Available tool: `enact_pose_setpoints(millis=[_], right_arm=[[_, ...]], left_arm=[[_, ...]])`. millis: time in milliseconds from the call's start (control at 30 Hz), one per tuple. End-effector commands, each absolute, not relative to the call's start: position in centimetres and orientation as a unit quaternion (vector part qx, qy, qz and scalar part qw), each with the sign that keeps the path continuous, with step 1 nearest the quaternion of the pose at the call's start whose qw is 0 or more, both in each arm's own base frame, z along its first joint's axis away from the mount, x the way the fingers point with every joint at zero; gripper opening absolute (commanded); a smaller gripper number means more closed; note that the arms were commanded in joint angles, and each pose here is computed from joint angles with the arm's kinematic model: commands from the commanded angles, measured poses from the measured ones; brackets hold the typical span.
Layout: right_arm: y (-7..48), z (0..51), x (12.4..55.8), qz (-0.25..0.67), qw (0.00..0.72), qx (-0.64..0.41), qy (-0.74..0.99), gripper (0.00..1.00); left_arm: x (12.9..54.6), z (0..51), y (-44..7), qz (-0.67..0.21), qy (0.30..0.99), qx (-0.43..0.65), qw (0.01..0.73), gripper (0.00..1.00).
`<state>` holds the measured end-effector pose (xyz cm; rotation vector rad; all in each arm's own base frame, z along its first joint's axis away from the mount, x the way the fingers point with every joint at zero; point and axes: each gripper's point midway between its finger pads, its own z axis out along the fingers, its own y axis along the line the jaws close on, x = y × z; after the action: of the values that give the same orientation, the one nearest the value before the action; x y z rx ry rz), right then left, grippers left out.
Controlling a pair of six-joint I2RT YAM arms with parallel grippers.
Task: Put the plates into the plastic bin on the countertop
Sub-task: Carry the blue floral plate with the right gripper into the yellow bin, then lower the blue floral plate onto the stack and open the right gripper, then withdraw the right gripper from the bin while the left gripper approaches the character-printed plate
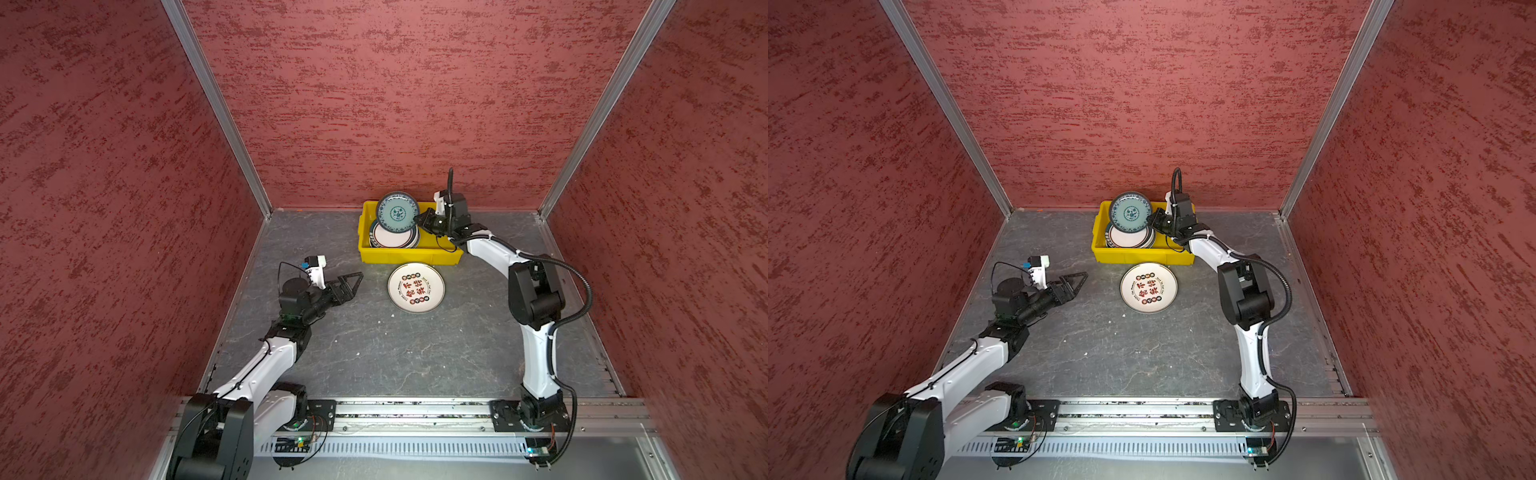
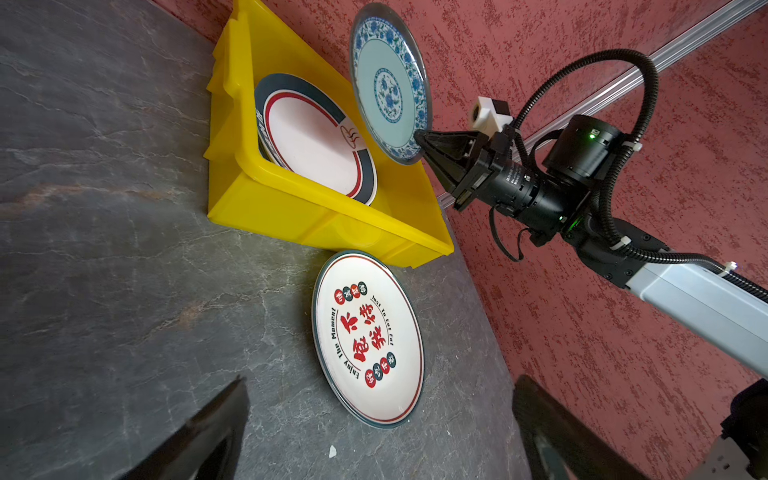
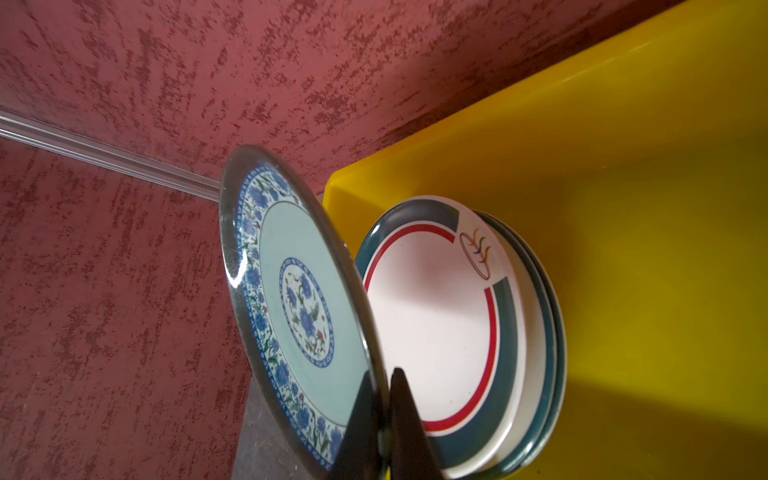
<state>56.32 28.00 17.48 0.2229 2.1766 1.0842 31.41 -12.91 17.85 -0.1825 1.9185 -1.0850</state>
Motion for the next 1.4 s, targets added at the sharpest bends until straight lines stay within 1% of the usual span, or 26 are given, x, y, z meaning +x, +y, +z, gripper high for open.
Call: enact_pose_setpoints(millis=[0, 267, 333, 367, 400, 433, 500, 567, 667, 800, 933, 1100, 1300, 1367], right_arm=[[29.6, 17.1, 56.3, 0.419, 0.332, 0.071, 0.842, 0.0], [30.6, 15.0, 56.7, 0.412, 0.313, 0.068, 0.853, 0.0], [30.9, 14.9, 56.6, 0.417, 0.307, 0.066, 0.853, 0.05], [31.0, 15.1, 56.6, 0.42, 0.305, 0.064, 0.852, 0.1], [31.0, 15.3, 56.6, 0.421, 0.305, 0.062, 0.852, 0.18], [31.1, 15.5, 56.6, 0.421, 0.306, 0.061, 0.851, 0.29], [30.9, 16.0, 56.6, 0.417, 0.309, 0.062, 0.853, 0.43], [30.6, 16.8, 56.7, 0.411, 0.319, 0.063, 0.852, 0.49], [30.1, 18.6, 56.6, 0.405, 0.334, 0.064, 0.849, 0.56], [29.3, 22.8, 55.5, 0.409, 0.368, 0.055, 0.833, 0.63], [27.7, 27.1, 52.8, 0.409, 0.418, 0.044, 0.81, 0.71], [25.5, 30.9, 47.9, 0.418, 0.47, 0.017, 0.778, 0.76], [22.2, 32.3, 41.7, 0.401, 0.505, 0.009, 0.765, 0.8], [21.3, 31.6, 39.8, 0.402, 0.51, 0.008, 0.76, 0.81]], left_arm=[[31.4, 17.7, -12.6, -0.43, 0.777, -0.072, 0.454, 0.99], [31.5, 17.4, -12.6, -0.43, 0.78, -0.077, 0.448, 0.99], [31.6, 17.3, -12.6, -0.43, 0.781, -0.078, 0.446, 0.99], [31.6, 17.3, -12.6, -0.43, 0.782, -0.078, 0.445, 0.99], [31.6, 17.2, -12.6, -0.43, 0.782, -0.078, 0.444, 0.99], [31.6, 17.2, -12.7, -0.431, 0.782, -0.077, 0.443, 0.99], [31.6, 17.2, -12.7, -0.431, 0.782, -0.077, 0.443, 0.99], [31.7, 17.2, -12.7, -0.431, 0.782, -0.078, 0.444, 0.99], [31.6, 17.3, -12.6, -0.43, 0.783, -0.078, 0.443, 0.99], [31.6, 17.3, -12.5, -0.427, 0.782, -0.08, 0.447, 0.99], [31.6, 17.2, -12.2, -0.422, 0.785, -0.085, 0.447, 0.99], [31.5, 17.5, -12.1, -0.423, 0.783, -0.084, 0.449, 0.99], [31.9, 16.4, -11.9, -0.415, 0.793, -0.095, 0.436, 0.99], [32.0, 16.0, -12.2, -0.419, 0.797, -0.096, 0.425, 0.99]])
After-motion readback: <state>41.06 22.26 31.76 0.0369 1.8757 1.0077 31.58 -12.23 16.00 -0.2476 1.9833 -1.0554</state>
